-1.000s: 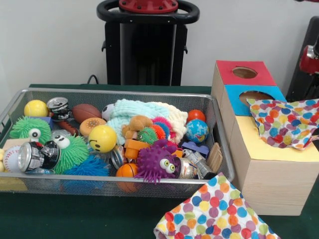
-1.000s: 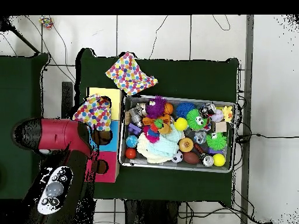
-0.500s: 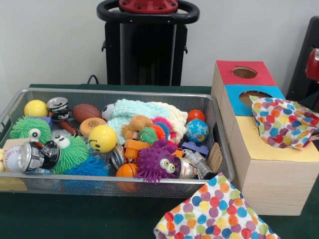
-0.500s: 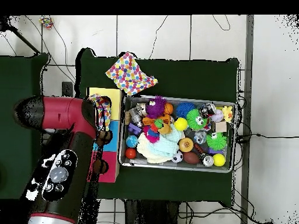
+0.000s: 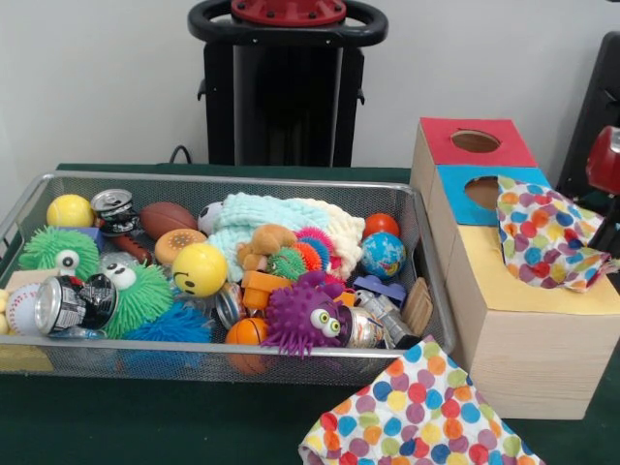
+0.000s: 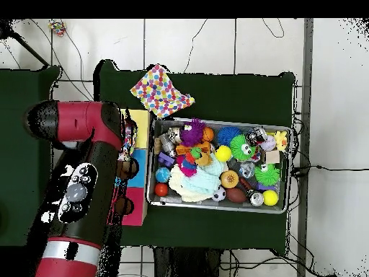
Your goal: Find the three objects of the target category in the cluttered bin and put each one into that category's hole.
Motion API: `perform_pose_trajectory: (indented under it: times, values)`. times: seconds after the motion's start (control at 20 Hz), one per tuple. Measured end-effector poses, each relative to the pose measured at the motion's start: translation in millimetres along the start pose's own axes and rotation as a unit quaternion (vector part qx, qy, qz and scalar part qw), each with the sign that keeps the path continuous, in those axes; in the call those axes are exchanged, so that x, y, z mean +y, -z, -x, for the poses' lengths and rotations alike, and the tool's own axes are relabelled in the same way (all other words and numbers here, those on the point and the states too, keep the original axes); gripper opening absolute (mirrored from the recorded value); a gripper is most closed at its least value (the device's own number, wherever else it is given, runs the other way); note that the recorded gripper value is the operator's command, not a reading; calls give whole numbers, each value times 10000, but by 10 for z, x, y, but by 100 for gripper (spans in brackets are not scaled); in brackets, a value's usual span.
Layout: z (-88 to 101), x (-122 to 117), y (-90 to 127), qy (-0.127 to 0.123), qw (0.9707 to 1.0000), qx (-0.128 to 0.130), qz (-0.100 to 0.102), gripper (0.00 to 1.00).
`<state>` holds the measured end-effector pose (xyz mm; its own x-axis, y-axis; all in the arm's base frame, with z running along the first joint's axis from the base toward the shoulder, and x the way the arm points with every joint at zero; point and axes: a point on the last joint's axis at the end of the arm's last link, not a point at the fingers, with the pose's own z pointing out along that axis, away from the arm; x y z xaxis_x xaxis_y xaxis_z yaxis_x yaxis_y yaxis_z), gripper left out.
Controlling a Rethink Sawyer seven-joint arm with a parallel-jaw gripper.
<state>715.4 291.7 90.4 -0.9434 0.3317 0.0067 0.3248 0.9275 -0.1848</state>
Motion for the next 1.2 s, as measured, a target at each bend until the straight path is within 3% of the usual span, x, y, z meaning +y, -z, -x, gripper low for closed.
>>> perform_pose_trajectory:
  times: [0.25, 0.8, 1.2]
  values:
    - [141, -167, 44, -130, 9999, 110, -14, 0]
    - [382, -547, 358, -331, 9994, -37, 10, 0]
    - [471, -854, 494, -390, 9990, -139, -137, 0]
